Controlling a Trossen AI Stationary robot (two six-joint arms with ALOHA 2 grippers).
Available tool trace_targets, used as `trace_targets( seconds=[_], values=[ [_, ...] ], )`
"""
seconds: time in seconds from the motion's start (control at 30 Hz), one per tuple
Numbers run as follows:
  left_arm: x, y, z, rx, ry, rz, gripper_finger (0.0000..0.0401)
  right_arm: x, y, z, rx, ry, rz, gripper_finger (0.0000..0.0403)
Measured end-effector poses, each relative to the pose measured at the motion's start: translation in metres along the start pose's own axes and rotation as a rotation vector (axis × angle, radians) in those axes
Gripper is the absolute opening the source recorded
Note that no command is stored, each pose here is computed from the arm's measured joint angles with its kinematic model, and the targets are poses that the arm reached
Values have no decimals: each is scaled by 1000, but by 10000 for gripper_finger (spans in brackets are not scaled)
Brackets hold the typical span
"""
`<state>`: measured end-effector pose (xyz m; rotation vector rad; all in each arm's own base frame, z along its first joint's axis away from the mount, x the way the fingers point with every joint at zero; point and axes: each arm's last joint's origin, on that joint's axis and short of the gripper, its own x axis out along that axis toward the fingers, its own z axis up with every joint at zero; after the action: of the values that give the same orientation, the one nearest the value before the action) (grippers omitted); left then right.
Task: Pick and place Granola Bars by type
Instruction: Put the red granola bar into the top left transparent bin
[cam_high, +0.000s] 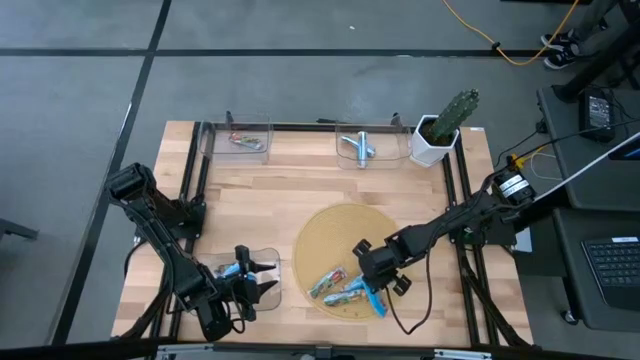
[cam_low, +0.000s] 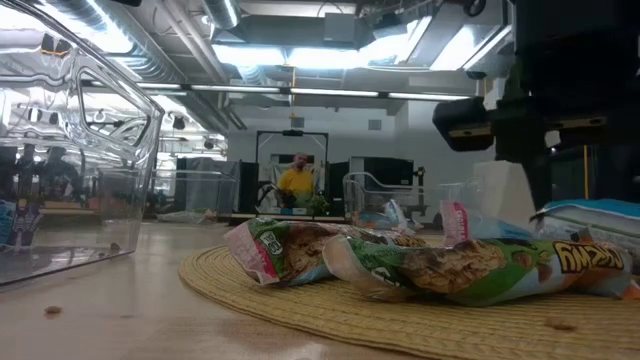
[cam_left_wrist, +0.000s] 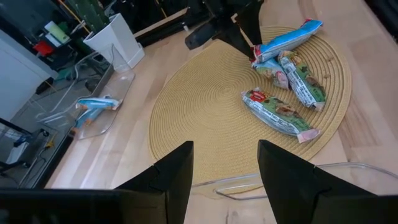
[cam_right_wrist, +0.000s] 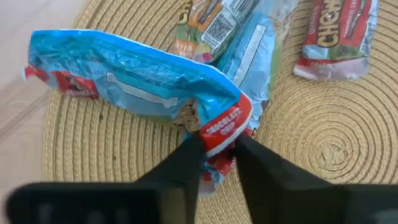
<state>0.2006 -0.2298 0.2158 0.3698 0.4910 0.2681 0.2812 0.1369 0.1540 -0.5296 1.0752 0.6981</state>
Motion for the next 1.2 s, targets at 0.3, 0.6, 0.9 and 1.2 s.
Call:
trace_targets(
  seconds=[0.3,0.6,0.9,1.2],
  values=[
    [0,0,1,-9,-4,-3,171,-9,-2,8,-21,6,2,11],
    [0,-1,1,-10,-5,-3,171,-40,3,23,-52,20,-21,7],
    [0,-1,1,-14,-4,-9,171,-60,3,23,-55,6,-125,4],
    [0,-1,1,-16,-4,-11,171,-61,-5,19,5,12,-138,40]
  ],
)
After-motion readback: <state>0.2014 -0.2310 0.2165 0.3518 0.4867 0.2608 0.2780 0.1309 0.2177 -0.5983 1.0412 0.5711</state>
